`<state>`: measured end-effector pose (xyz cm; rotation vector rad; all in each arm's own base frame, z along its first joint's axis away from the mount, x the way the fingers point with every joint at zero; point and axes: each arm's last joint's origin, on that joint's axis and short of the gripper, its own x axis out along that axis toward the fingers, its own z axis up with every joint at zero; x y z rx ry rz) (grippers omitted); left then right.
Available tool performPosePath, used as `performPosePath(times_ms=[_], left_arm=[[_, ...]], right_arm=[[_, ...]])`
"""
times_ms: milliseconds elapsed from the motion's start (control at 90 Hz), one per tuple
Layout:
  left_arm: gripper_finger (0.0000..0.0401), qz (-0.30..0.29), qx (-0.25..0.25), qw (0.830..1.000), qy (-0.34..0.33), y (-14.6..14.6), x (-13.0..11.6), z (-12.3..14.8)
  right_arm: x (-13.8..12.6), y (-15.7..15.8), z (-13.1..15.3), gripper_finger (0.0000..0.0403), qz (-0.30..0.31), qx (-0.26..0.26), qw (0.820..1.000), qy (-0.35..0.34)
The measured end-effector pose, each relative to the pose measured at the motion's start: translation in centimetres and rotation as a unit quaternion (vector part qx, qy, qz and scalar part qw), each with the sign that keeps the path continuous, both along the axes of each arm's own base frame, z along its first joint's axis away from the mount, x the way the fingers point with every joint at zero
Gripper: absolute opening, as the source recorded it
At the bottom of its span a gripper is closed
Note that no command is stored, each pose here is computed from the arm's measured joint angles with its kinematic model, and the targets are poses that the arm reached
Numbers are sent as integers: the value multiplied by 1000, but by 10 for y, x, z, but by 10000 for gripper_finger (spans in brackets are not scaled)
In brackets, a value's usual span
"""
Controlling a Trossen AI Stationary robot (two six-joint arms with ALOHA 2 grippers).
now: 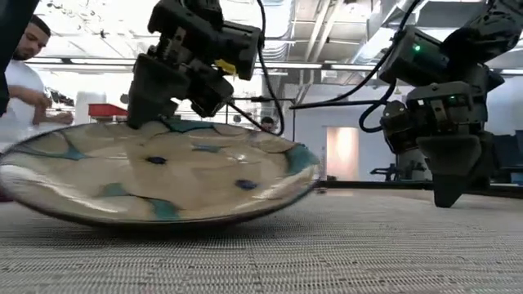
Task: Set table place
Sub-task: Put the patterned plate on the gray table mat
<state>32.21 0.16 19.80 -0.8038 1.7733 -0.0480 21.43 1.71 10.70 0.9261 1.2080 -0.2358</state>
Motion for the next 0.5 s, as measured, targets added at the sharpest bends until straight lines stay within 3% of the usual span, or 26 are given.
performPosePath(times_ms=[200, 500], left_arm=[[0, -23, 15, 999, 40, 12, -11, 2], [24, -2, 59, 998, 25, 30, -9, 0]], right_arm=[[-1, -1, -1, 0, -7, -2, 1000, 7], [-1, -1, -1, 0, -27, 4, 1000, 14]])
